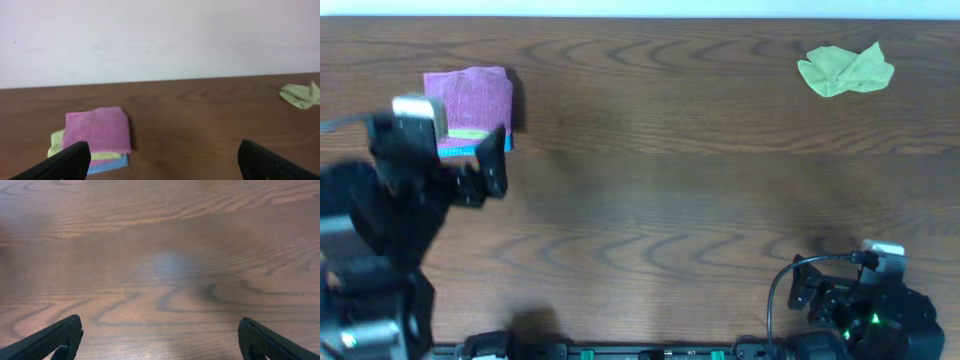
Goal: Fold the cloth
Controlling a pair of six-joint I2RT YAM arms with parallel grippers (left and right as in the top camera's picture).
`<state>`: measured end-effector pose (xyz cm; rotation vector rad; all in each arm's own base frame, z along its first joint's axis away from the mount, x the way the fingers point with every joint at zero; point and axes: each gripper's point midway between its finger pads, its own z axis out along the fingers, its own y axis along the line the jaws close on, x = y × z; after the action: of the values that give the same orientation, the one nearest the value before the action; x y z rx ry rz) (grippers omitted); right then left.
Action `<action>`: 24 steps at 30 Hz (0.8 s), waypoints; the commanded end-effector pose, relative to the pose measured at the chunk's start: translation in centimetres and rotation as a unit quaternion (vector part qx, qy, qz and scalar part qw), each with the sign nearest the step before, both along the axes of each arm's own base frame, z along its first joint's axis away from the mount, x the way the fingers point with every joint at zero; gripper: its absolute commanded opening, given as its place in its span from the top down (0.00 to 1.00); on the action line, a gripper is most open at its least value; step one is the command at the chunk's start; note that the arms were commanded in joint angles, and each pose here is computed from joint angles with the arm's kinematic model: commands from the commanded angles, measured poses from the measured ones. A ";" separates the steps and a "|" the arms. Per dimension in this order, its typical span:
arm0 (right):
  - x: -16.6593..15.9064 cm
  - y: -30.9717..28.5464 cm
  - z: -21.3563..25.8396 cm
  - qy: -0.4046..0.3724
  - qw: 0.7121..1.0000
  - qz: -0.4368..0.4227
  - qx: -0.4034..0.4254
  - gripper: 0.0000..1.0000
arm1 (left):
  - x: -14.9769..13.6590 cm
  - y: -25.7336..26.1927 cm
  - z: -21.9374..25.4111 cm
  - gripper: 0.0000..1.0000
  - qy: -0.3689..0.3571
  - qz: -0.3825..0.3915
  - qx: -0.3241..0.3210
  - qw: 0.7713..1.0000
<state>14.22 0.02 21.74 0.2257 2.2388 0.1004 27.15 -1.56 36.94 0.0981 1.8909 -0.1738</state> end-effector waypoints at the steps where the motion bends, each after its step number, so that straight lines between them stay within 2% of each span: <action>1: 0.0 -0.3 0.0 -0.001 1.000 -0.014 0.003 0.01 | -1.2 0.5 -3.7 0.05 0.001 0.016 0.019 1.000; 11: 0.0 -0.3 0.0 -0.001 1.000 -0.014 0.003 0.01 | -6.1 0.5 -14.1 0.05 -0.018 0.036 0.033 0.999; 18: 0.0 -0.3 0.0 -0.001 1.000 -0.014 0.003 0.01 | -7.5 2.0 -20.5 0.05 0.021 0.078 0.047 0.996; 24: 0.0 -0.3 0.0 -0.001 1.000 -0.014 0.003 0.01 | -8.0 2.5 -22.9 0.05 0.062 0.093 0.045 0.993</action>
<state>14.21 0.02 21.67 0.2257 2.2407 0.0999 19.33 0.28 14.15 0.0033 2.0181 -0.0013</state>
